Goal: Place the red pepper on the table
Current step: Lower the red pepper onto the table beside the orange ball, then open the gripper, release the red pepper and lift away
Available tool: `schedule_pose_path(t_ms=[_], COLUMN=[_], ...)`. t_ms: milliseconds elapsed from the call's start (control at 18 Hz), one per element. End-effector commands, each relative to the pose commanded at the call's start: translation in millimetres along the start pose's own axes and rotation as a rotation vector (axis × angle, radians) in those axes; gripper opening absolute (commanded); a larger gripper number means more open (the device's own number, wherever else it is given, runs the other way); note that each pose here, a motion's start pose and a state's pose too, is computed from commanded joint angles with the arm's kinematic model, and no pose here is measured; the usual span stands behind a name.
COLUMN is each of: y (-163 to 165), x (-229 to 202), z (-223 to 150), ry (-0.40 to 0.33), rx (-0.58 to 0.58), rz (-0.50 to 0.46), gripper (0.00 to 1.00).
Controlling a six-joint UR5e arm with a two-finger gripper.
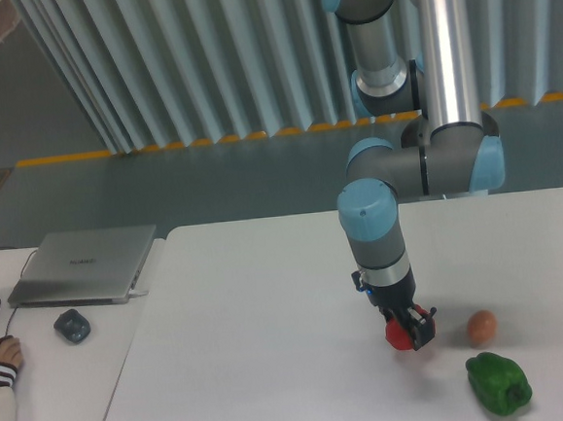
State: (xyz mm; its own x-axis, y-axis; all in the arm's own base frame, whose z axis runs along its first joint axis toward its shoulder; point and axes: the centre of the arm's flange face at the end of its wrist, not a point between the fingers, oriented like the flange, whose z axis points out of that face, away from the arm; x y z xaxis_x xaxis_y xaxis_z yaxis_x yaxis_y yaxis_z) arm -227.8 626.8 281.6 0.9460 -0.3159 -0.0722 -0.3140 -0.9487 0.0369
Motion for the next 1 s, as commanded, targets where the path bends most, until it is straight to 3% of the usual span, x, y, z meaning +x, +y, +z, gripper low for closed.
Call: schedule_pose_path(t_ms=[56, 111, 167, 611, 778, 1000], y=[0, 0, -1, 0, -1, 15], x=[0, -2, -3, -7, -16, -30], z=[-1, 0, -2, -11, -26, -44], ry=[-0.001, -0.006, -0.016, -0.040, -0.100, -0.121], rx=[0.001, 0.003, 0.012, 0.016, 0.048, 0.061], rz=[0.001, 0.003, 0.000, -0.005, 0.018, 0.025], gripper=[0.60, 0.89, 1.00, 1.00, 1.00, 1.00])
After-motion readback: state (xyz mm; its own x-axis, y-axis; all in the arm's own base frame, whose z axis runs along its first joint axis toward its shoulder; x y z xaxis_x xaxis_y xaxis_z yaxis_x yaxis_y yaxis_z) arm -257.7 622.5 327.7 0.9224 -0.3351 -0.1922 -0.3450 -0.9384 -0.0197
